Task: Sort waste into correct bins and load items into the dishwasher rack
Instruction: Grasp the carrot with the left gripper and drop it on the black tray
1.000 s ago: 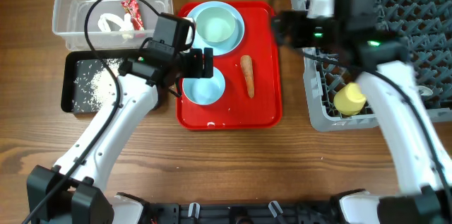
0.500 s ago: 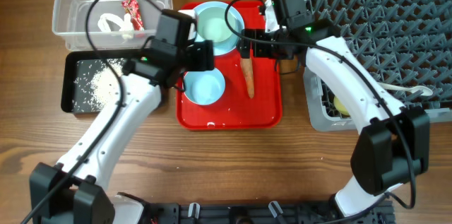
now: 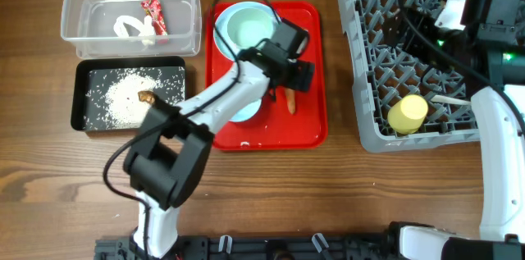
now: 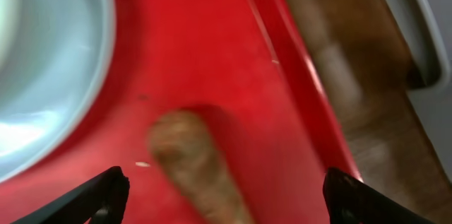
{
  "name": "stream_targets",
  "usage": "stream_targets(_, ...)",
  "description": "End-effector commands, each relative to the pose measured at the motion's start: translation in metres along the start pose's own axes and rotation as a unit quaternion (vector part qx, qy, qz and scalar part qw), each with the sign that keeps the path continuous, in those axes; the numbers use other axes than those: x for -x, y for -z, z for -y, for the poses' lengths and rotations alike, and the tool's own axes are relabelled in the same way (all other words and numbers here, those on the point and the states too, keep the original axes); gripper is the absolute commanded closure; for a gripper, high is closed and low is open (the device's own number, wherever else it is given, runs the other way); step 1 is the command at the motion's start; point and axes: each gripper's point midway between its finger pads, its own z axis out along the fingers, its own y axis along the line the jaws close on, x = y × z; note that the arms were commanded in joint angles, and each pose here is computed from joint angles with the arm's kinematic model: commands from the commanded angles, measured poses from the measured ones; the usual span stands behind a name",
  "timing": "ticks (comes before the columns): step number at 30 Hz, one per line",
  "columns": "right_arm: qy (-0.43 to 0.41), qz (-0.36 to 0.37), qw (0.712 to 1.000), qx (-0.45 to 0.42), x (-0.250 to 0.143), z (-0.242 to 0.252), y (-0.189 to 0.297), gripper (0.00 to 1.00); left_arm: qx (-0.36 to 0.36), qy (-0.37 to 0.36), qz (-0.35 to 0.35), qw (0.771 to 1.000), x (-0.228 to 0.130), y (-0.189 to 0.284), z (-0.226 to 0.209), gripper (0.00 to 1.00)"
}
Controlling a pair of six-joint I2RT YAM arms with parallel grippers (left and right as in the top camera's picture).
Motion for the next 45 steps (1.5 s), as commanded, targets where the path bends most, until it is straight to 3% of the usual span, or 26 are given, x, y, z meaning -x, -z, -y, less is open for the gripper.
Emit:
stream_targets(1,0.01,0.0,1.0,-0.013,-0.001,0.005,0.002,0.0,0.01,0.014,0.004,1.0,0.004,-0.005,-0.001,0.12)
stream_targets(4,0.01,0.001,1.0,-0.013,0.0,0.005,0.002,0.0,0.014,0.012,-0.004,1.0,0.002,-0.008,-0.008,0.18)
stream_targets(7,0.01,0.0,1.0,-0.013,-0.001,0.005,0.002,0.0,0.017,-0.025,-0.048,0.998,-0.022,-0.024,-0.011,0.18)
stream_targets(12,0.012,-0.003,1.0,-0.014,-0.002,0.006,0.002,0.0,0.025,-0.025,-0.076,0.996,-0.04,-0.042,-0.016,0.23)
stream_targets(14,0.018,-0.004,1.0,-0.014,-0.002,0.006,0.002,0.0,0.025,-0.025,-0.076,0.997,-0.04,-0.042,-0.017,0.39)
stream_targets(15,0.02,-0.004,1.0,-0.014,-0.002,0.006,0.002,0.0,0.024,-0.025,-0.075,0.997,-0.039,-0.042,-0.017,0.56)
stream_targets(16,0.021,-0.004,1.0,-0.014,-0.003,0.006,0.002,0.0,0.025,-0.025,-0.075,0.997,-0.039,-0.042,-0.017,0.79)
stream_targets(17,0.021,-0.004,1.0,-0.015,-0.003,0.006,0.002,0.0,0.03,-0.025,-0.074,0.996,-0.039,-0.042,-0.018,0.94)
stream_targets(22,0.021,-0.005,1.0,-0.015,-0.003,0.006,0.002,0.0,0.027,-0.025,-0.037,0.999,-0.012,-0.016,-0.013,0.96)
stream_targets(26,0.021,-0.005,1.0,-0.015,-0.003,0.006,0.002,0.0,0.026,0.001,0.046,0.999,0.044,0.081,-0.012,0.96)
stream_targets(29,0.022,-0.003,1.0,-0.014,-0.002,0.006,0.002,0.0,0.107,0.085,0.086,0.987,0.052,0.155,-0.066,0.96)
stream_targets(32,0.023,0.0,1.0,-0.013,-0.001,0.005,0.001,0.0,0.18,0.187,0.09,0.962,0.034,0.207,-0.134,0.96)
stream_targets(34,0.022,0.001,1.0,-0.013,0.0,0.005,0.001,0.0,0.216,0.281,0.057,0.933,0.002,0.228,-0.192,0.96)
stream_targets(38,0.022,0.004,1.0,-0.012,0.001,0.004,0.001,0.0,0.217,0.423,0.012,0.88,-0.043,0.225,-0.25,0.96)
stream_targets(41,0.022,0.004,1.0,-0.009,0.002,0.003,0.001,0.0,0.239,0.553,-0.003,0.798,-0.082,0.212,-0.286,0.96)
stream_targets(45,0.023,0.004,1.0,-0.009,0.001,0.003,0.001,0.0,0.254,0.623,-0.011,0.74,-0.114,0.186,-0.307,0.96)
